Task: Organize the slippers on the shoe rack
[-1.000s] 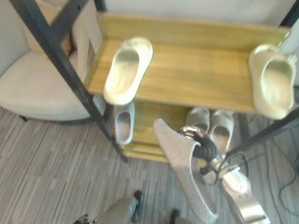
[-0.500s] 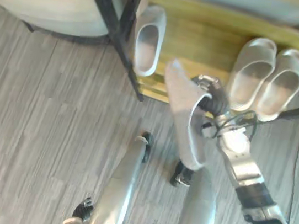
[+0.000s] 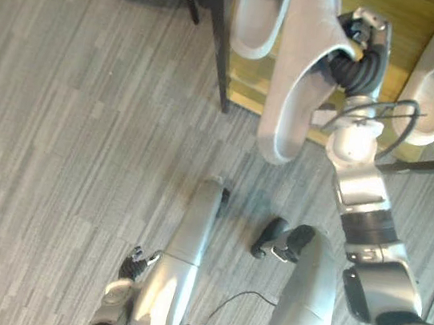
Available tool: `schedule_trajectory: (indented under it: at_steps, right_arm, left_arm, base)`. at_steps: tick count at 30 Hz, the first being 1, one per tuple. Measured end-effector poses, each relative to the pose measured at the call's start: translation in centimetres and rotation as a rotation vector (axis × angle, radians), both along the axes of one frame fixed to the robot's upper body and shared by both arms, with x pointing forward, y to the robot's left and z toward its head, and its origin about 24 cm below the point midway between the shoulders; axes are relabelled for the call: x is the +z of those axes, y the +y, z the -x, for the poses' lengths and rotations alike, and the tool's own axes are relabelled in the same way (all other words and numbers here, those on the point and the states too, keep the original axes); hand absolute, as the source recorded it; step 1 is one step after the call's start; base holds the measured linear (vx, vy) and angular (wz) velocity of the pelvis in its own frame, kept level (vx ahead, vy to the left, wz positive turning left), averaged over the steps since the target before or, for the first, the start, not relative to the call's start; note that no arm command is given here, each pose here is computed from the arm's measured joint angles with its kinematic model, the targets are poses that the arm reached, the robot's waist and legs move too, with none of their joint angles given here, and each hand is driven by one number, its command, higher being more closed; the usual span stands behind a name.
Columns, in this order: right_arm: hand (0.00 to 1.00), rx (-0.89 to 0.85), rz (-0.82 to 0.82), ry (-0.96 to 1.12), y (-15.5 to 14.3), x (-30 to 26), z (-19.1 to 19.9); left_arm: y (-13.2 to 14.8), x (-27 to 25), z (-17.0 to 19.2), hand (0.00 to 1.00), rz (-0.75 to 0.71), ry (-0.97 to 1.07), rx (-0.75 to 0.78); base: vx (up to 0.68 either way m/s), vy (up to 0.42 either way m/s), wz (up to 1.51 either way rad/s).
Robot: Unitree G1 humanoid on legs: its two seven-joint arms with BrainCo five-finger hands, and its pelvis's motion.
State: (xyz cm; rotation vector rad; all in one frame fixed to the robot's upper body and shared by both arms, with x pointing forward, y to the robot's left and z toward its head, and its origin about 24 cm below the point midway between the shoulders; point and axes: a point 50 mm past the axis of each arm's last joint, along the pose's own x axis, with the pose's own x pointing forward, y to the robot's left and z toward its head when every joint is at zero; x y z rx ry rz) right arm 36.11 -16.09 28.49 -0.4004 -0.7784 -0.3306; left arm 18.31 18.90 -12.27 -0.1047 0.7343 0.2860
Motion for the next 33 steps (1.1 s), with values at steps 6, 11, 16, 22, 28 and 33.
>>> schedule_trajectory:
  at_steps: [6, 11, 16, 22, 28, 33]
  right_arm:
    - [1.0, -0.085, -0.002, 0.01, 0.1, 2.3, -1.5]
    - [1.0, -0.198, 0.014, 0.03, -1.3, 3.4, -2.3]
    - [1.0, -0.257, 0.016, 0.044, -2.3, 4.3, -2.7]
    - [1.0, -0.308, 0.047, 0.015, -2.9, 6.2, -2.6]
    - [0.0, -0.348, 0.061, 0.002, -2.5, 6.9, -2.7]
    - [0.0, -0.371, 0.043, -0.001, -2.8, 6.9, -2.6]
  left_arm:
    - [0.0, 0.0, -0.1, 0.0, -0.006, -0.001, 0.003]
    - [0.1, 0.1, -0.2, 0.0, -0.017, -0.001, 0.02]
    - [0.0, 0.2, -0.4, 0.0, -0.02, -0.004, 0.011]
    - [0.0, 0.3, -0.7, 0.0, -0.022, -0.012, 0.011]
    - [0.0, 0.7, -1.3, 0.0, -0.028, -0.026, 0.021]
    - [0.0, 0.9, -1.8, 0.0, -0.023, -0.039, 0.025]
  base:
    - [-0.03, -0.044, 0.07]
    - [-0.01, -0.043, 0.13]
    - [-0.03, -0.029, 0.07]
    - [-0.05, -0.012, 0.02]
    - [-0.02, -0.012, 0.03]
    - [-0.02, 0.005, 0.01]
